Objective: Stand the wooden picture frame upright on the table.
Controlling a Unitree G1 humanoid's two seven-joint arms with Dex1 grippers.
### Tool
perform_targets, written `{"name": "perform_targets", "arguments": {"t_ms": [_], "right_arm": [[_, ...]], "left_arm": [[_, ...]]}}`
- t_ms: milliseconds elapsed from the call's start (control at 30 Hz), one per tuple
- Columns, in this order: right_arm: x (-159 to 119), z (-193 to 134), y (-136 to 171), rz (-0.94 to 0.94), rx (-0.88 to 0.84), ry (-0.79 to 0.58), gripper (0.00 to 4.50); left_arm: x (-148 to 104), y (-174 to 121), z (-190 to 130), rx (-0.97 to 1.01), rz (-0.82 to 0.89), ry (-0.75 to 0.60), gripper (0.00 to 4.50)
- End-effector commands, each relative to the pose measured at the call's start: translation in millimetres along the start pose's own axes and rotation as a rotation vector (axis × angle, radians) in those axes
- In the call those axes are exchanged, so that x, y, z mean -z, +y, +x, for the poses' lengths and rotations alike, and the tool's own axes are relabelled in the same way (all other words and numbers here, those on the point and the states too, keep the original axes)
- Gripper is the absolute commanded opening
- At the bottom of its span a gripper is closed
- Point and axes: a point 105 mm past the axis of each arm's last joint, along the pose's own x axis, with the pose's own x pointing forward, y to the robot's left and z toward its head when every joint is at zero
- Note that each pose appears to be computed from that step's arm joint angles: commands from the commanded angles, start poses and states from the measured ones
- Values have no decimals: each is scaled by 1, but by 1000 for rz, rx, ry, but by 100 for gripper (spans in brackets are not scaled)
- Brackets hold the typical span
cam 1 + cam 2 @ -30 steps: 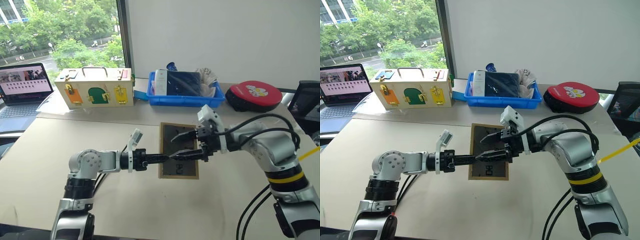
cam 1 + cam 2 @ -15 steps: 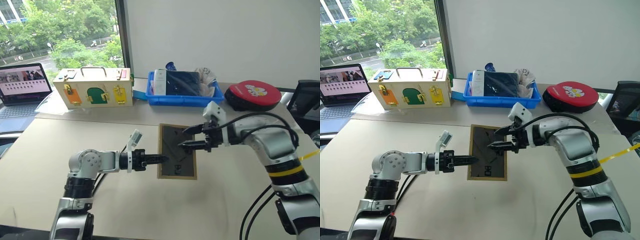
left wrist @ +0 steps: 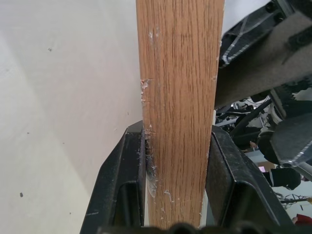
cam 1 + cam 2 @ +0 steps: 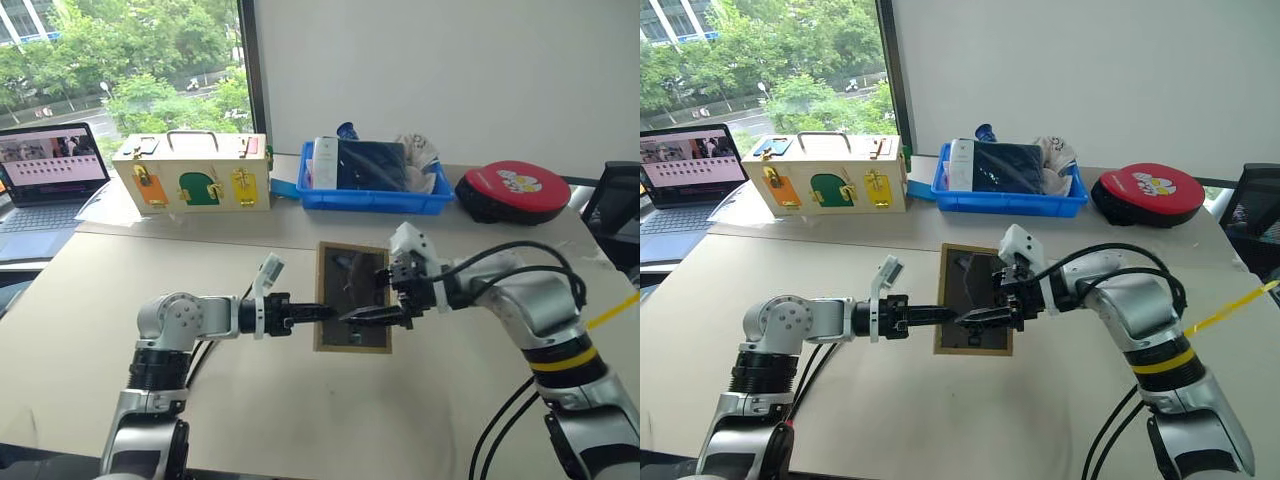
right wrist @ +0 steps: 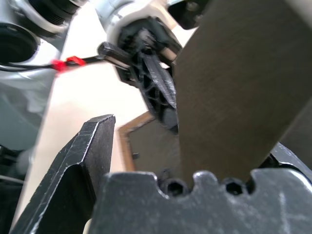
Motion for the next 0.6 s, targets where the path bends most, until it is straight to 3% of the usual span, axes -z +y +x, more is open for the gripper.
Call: {"name": "perform_targets", "arguments": {"t_ms": [33, 133, 267, 367, 400, 600], "right_arm": [[-1, -17, 28, 18, -75, -25, 386], [20, -19, 20, -9, 23, 58, 386], [39, -37, -17, -53, 252, 105, 386], [71, -65, -57, -287, 485, 344, 386], [76, -77, -69, -368, 561, 368, 386], [56, -107, -78, -625, 695, 251, 386]], "left_arm": [[-10, -13, -2, 48, 48, -47, 114], [-6, -12, 1, 52, 29, -40, 114], [-3, -17, 7, 82, 6, -28, 114], [-8, -18, 7, 113, -70, -46, 114], [-10, -19, 7, 123, -97, -44, 114], [-19, -21, 3, 153, -181, -42, 114]]}}
